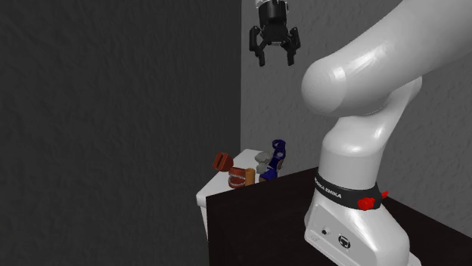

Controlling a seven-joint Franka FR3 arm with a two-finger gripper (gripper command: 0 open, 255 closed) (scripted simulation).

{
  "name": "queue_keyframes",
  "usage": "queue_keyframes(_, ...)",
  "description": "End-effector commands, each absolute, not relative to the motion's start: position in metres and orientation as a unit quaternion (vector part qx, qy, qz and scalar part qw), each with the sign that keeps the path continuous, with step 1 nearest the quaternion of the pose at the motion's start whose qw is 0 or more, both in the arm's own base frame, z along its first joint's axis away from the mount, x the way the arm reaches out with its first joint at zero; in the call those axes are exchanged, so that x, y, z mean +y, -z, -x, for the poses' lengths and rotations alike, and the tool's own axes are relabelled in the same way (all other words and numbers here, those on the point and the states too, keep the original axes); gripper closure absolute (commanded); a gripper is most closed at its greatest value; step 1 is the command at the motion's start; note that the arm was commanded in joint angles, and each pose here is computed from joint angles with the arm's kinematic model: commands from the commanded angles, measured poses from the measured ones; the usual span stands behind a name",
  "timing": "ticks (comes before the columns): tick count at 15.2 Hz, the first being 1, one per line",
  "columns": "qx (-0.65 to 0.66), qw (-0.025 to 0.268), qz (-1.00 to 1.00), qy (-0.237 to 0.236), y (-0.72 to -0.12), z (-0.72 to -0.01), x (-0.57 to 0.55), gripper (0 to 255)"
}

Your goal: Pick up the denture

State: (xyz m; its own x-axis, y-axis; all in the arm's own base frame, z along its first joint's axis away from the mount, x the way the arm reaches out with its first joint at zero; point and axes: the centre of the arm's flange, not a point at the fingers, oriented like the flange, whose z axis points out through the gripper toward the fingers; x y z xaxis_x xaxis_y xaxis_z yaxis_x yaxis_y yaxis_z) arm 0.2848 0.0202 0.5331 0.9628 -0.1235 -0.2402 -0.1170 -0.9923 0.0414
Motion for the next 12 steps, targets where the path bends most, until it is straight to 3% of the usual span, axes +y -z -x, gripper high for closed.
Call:
queue_keyframes(1,-0.061,0.013,-0.991,0.122,-0.533,-0.285,0.02,0)
queue_keyframes(12,0.007,-0.002,-0.995,0.096,-0.401,-0.332,0.026,0)
